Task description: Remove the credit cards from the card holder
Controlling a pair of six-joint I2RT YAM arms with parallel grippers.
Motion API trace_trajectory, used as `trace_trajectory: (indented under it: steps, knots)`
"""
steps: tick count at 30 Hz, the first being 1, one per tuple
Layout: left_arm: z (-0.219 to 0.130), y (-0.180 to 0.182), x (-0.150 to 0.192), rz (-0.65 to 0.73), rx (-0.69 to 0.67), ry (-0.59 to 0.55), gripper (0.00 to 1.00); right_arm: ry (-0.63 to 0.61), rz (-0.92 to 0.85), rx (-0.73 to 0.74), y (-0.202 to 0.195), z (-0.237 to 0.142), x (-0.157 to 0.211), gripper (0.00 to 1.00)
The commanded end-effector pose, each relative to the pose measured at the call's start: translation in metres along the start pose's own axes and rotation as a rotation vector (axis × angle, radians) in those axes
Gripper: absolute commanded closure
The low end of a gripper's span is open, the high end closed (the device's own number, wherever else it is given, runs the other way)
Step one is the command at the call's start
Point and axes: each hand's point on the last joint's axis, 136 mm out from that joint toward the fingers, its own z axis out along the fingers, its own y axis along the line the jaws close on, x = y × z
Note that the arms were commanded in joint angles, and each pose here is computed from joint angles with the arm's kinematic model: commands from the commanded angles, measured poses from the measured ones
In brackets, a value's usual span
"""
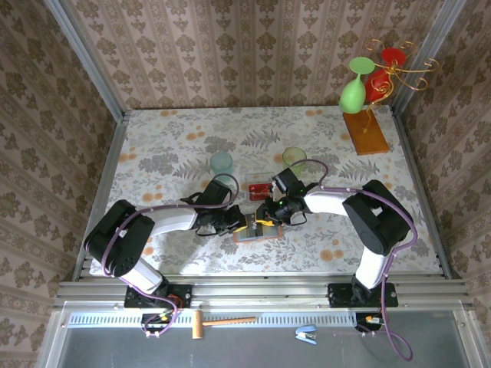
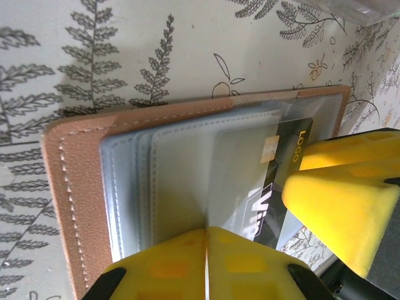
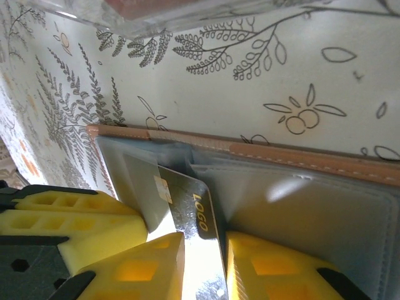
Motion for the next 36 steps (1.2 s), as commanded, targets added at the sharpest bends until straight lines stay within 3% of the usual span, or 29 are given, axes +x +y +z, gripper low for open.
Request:
trace_trajectory:
  steps: [1, 18, 36]
  knots:
    - [0.005, 0.014, 0.007, 0.0, -0.043, 0.021, 0.91, 0.025, 0.021, -0.035, 0.002, 0.001, 0.005, 0.77]
    - [0.005, 0.013, 0.007, 0.0, -0.042, 0.023, 0.91, 0.001, 0.01, -0.049, 0.008, -0.006, 0.002, 0.85]
    - [0.001, 0.01, 0.007, 0.003, -0.037, 0.018, 0.91, -0.052, -0.024, 0.073, -0.02, -0.029, -0.005, 0.88]
